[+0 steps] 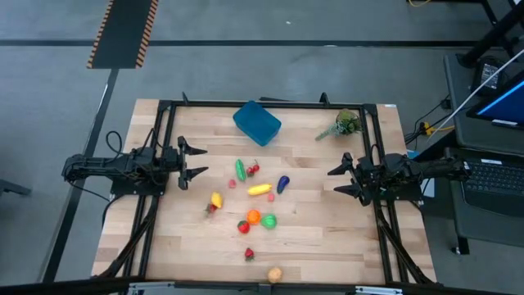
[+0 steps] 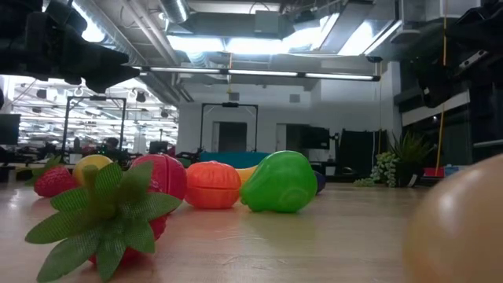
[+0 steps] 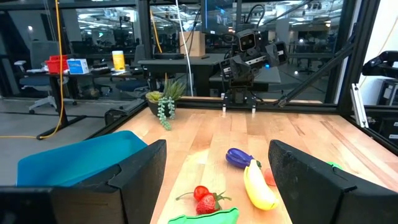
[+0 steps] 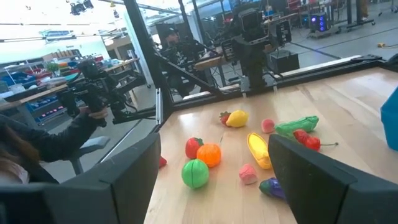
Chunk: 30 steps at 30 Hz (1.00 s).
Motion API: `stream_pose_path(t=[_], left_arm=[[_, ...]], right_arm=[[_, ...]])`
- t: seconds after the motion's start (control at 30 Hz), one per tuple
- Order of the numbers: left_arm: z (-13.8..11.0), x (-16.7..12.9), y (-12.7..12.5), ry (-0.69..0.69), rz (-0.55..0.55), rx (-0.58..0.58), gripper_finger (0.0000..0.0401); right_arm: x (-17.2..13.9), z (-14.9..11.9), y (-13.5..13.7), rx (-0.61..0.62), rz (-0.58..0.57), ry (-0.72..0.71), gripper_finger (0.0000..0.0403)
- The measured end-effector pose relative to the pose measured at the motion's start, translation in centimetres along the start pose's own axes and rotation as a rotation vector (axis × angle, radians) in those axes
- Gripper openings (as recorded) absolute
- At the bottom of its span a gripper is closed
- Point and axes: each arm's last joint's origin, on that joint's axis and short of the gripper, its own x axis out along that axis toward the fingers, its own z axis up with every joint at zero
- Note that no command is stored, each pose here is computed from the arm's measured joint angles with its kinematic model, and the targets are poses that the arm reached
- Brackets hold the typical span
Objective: Pick and placing Produce into tupperware
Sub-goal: Put the violet eggplant into the blue bin
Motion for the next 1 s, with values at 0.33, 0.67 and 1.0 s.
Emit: stream_pose_path(t=[0.33,0.67,1.0], left_arm=[[0.0,0.0,0.0,0.0,0.0,0.0,0.0276],[0.02,0.0,0.05,-0.002,0.019,-0.061,0.0276],[0.04,0.43,0.02,0.005,0.035,-0.097,0.0276]], right_arm=[[0.0,0.06,-0.18,-0.126,-0.061,-0.016,0.0299],[-0.06,0.18,-0.59,-0.13,-0.204,-0.049,0.0299],[0.09,0.84,-0.87,-0.132,-0.24,-0.11,0.0299]])
